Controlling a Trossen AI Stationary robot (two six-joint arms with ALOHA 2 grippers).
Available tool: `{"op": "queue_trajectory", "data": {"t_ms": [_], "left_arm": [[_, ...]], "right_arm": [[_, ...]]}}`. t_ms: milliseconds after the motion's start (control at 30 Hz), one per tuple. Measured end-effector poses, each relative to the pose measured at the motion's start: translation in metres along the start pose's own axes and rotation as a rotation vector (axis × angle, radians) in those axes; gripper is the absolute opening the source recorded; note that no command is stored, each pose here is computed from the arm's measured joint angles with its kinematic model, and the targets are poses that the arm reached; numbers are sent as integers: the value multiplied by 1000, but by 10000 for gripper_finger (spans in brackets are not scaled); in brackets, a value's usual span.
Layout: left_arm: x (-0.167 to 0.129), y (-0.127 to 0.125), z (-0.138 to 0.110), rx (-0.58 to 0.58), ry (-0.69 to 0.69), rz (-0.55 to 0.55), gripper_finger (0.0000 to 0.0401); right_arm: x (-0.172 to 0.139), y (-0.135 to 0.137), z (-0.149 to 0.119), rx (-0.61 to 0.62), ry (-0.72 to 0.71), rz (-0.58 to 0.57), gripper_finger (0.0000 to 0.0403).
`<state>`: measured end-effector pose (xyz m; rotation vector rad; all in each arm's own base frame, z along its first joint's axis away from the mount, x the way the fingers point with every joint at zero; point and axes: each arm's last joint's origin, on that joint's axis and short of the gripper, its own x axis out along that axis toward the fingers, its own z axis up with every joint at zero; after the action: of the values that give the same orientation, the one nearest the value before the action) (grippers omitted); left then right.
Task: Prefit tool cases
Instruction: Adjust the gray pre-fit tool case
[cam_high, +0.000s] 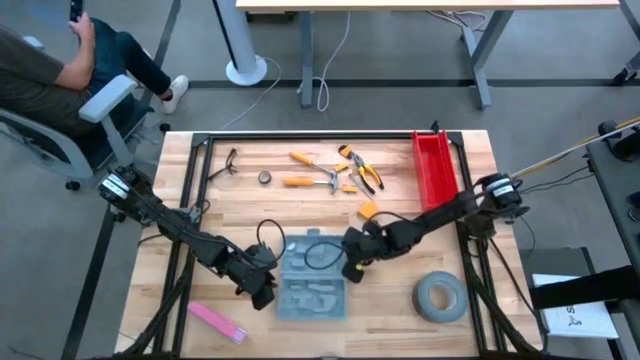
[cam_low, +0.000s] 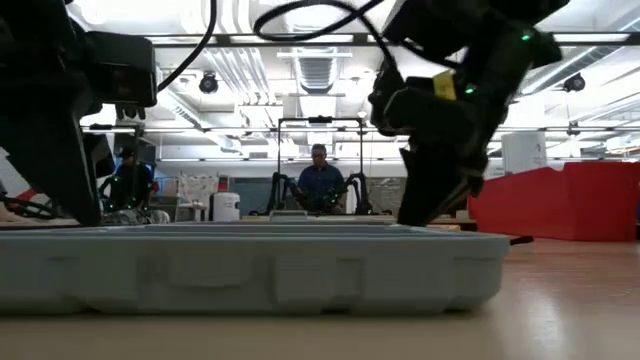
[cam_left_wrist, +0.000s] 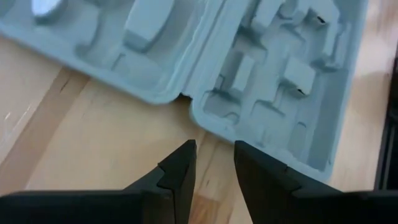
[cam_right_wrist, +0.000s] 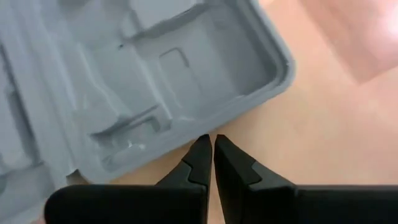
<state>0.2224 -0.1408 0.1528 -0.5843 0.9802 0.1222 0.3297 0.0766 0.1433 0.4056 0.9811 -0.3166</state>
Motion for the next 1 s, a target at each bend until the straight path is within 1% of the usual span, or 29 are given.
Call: {"op": "queue_trajectory", "data": {"t_ms": [133, 267, 367, 567, 667, 767, 900, 1000], "left_arm": [[0, -1, 1, 0, -26, -1, 114], [0, -1, 2, 0, -30, -7, 116], [0, -4, 3, 9, -45, -32, 116], [-3, -12, 9, 48, -73, -64, 115], [-5, -13, 15, 83, -111, -19, 115], [-7, -11, 23, 88, -145, 45, 114], [-6, -2, 34, 57, -152, 100, 114], [-5, 6, 41, 29, -153, 136, 114]], "right_arm": [[3, -13, 12, -38, -15, -7, 0], [6, -24, 29, -94, -67, 41, 0], [7, -30, 42, -145, -123, 95, 0], [-3, -34, 51, -188, -128, 104, 0], [-15, -22, 50, -211, -131, 164, 0], [-24, -3, 44, -238, -121, 237, 0], [-36, 28, 32, -272, -100, 312, 0], [-44, 48, 20, -269, -93, 353, 0]]}}
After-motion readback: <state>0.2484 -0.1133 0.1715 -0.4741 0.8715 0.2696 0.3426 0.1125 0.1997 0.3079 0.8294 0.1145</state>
